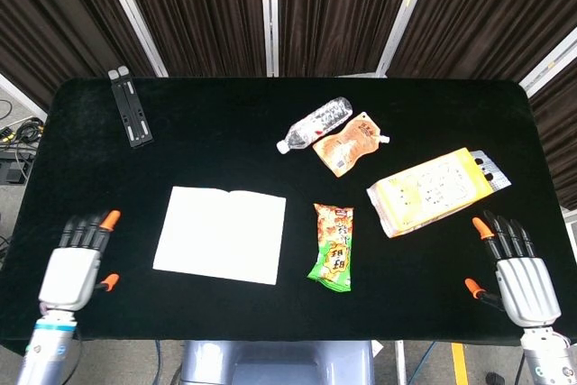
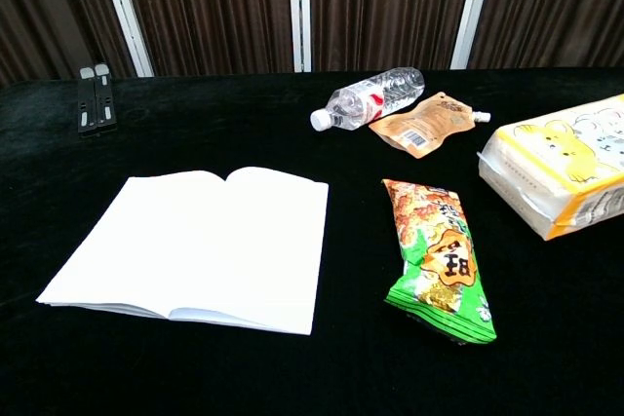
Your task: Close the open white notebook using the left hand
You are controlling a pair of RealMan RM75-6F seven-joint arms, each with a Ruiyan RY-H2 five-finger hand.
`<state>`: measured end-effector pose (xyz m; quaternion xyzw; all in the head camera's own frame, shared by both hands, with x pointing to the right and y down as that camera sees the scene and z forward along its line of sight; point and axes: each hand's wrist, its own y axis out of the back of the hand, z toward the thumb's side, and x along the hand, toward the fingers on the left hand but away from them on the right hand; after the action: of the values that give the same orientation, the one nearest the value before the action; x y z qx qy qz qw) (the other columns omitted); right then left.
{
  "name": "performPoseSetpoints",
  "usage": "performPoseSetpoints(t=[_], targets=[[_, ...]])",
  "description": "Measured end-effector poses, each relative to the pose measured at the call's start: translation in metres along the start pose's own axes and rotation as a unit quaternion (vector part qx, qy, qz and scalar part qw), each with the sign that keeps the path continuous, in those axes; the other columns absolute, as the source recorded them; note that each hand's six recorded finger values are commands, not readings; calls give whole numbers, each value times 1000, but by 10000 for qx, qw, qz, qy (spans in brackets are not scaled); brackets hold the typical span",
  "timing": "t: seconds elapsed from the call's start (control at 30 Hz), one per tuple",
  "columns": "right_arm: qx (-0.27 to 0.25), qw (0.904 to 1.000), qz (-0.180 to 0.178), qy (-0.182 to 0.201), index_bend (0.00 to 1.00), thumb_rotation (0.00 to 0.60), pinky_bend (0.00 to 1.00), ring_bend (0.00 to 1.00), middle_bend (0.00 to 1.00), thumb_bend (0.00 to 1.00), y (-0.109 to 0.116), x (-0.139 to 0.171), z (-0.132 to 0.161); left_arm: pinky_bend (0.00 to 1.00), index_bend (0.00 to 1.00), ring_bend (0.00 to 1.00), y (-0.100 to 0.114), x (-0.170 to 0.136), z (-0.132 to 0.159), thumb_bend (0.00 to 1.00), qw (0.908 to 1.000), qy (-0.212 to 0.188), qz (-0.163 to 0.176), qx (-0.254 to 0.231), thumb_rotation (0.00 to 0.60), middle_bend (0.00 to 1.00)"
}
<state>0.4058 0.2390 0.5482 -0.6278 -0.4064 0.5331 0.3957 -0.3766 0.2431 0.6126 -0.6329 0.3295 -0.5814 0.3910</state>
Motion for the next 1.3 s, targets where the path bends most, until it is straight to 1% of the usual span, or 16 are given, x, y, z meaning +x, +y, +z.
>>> performPoseSetpoints(t=[0.23,0.27,0.33,0.4,0.77,0.93,1.3], targets=[[-18,10000,23,-4,0,600,0,0,0,68,0,0,-1,0,0,0,-26,19,30,151,9988,-327,-285,214,600,0],[-21,10000,19,-5,0,600,0,0,0,68,0,0,-1,0,0,0,-29,21,33,169,9986,-360,-317,228,600,0],[-33,10000,13,-7,0,600,0,0,0,68,1,0,-1,0,0,0,-36,25,41,241,9980,-432,-380,278,600,0],[-54,10000,10,-10,0,600,0,0,0,67,1,0,-1,0,0,0,-41,28,45,268,9976,-462,-413,319,600,0],[-99,9999,27,16,0,600,0,0,0,68,2,0,-1,0,0,0,-66,37,63,267,9957,-563,-628,374,600,0],[-115,9999,9,-3,0,600,0,0,0,68,3,1,-2,0,0,0,-71,36,70,267,9950,-642,-672,364,600,0],[-139,9999,-6,23,0,600,0,0,0,68,5,1,-1,0,0,0,-80,44,75,276,9943,-627,-707,490,600,0]])
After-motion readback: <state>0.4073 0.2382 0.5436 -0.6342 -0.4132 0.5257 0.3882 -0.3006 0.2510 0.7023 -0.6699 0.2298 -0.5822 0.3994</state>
